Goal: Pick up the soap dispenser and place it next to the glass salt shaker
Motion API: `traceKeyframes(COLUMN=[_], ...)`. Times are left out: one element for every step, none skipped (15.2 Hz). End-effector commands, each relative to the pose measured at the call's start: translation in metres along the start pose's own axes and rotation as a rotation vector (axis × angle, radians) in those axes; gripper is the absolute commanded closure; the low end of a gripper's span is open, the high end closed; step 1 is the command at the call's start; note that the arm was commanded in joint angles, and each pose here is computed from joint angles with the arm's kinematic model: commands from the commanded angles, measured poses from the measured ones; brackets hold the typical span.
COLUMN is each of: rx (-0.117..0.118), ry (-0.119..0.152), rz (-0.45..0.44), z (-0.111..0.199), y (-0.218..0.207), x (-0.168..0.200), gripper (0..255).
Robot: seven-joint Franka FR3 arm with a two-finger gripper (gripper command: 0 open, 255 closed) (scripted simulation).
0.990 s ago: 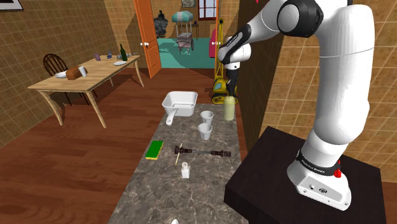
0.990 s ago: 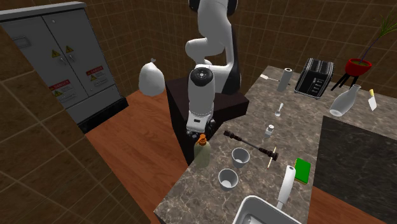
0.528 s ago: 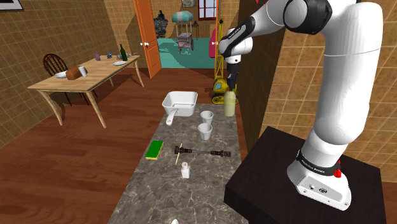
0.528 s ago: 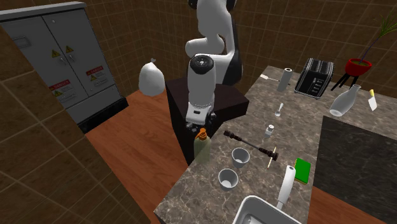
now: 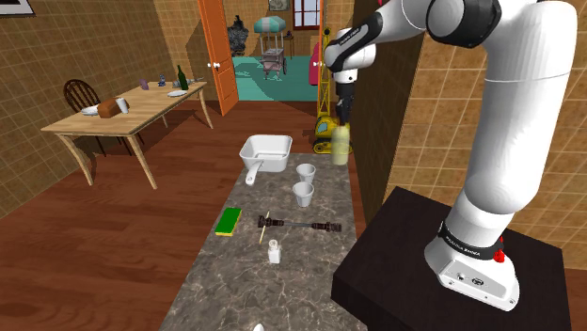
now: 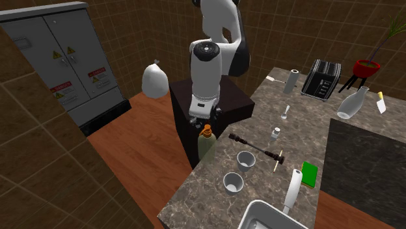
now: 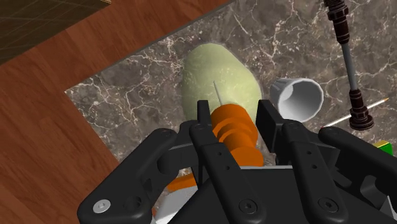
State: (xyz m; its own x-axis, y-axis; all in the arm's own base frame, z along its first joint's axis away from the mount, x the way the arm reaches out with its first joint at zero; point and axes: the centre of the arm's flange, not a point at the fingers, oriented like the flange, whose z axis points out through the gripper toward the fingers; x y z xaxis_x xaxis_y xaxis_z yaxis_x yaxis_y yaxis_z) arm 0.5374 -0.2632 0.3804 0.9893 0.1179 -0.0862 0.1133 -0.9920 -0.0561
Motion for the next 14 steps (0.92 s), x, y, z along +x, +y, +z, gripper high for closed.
traceKeyframes(rx=[0.0,0.0,0.0,0.0,0.0,0.0,0.0,0.0,0.0,0.0,0.0,0.0,0.0,0.0], ry=[0.0,0.0,0.0,0.0,0.0,0.0,0.0,0.0,0.0,0.0,0.0,0.0,0.0,0.0], rz=[0.0,0.0,0.0,0.0,0.0,0.0,0.0,0.0,0.0,0.0,0.0,0.0,0.0,0.0], z=[-0.012,-0.017,-0.022,-0.028,-0.033,-0.038,-0.043,-0.049,-0.054,-0.059,-0.064,-0.07,-0.075,-0.08], y=[-0.001,-0.002,-0.002,-0.002,-0.003,-0.003,-0.003,-0.003,-0.004,-0.004,-0.004,-0.005,-0.005,-0.005], x=[-0.002,-0.002,-0.003,-0.003,-0.004,-0.004,-0.005,-0.005,-0.005,-0.006,-0.006,-0.007,-0.007,-0.008], gripper=[255,255,255,255,255,255,255,255,255,255,255,255,255,255])
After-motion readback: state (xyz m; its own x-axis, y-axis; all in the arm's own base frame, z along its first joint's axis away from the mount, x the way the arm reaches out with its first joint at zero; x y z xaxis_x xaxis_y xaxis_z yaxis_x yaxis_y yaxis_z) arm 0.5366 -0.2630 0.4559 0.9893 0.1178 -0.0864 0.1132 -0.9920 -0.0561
